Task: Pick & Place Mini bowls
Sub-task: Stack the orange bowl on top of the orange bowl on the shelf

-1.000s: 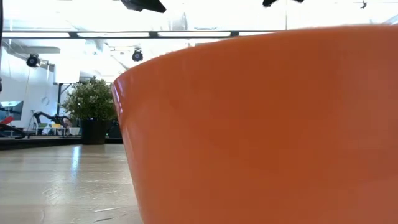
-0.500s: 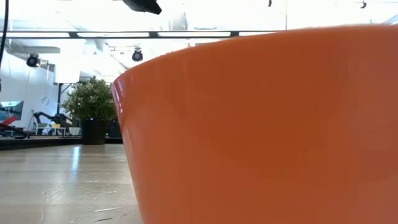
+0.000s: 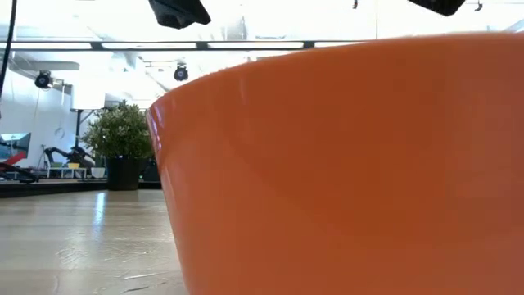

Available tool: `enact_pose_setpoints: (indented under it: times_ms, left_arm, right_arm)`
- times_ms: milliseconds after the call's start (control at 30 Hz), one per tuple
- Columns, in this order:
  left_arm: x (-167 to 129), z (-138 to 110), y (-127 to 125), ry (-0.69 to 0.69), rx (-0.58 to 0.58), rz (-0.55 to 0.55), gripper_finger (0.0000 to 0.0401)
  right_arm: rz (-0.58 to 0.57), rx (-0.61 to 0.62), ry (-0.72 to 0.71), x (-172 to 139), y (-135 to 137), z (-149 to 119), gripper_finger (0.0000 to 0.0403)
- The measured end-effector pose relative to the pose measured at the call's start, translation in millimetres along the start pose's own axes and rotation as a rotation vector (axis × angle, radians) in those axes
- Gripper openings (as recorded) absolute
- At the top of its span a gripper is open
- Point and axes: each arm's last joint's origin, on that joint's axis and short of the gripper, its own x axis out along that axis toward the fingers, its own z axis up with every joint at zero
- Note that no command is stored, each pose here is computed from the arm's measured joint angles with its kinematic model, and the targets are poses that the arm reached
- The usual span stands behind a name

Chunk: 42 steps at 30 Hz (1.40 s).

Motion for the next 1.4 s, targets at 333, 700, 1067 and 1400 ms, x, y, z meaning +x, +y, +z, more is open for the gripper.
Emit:
enact_pose_setpoints:
  times_ms: [333,700,1067,1400]
  left_arm:
    - [13,-9,-27,0.060,-0.017,-0.050,0.0000]
    - [11,-17,-49,0.076,0.088,-0.111,0.0000]
    - [10,-19,-53,0.079,0.098,-0.120,0.0000]
    - [10,-19,-53,0.083,0.100,-0.119,0.0000]
  right_arm:
    - [0.218,-0.004,-0.082,34,-15,-17,0.0008]
    - [0.163,0.165,0.127,108,-26,-30,0.0008]
    - [0.216,0.111,0.315,172,-14,-18,0.0008]
    - [0.254,-0.010,0.331,205,-4,0,0.0008]
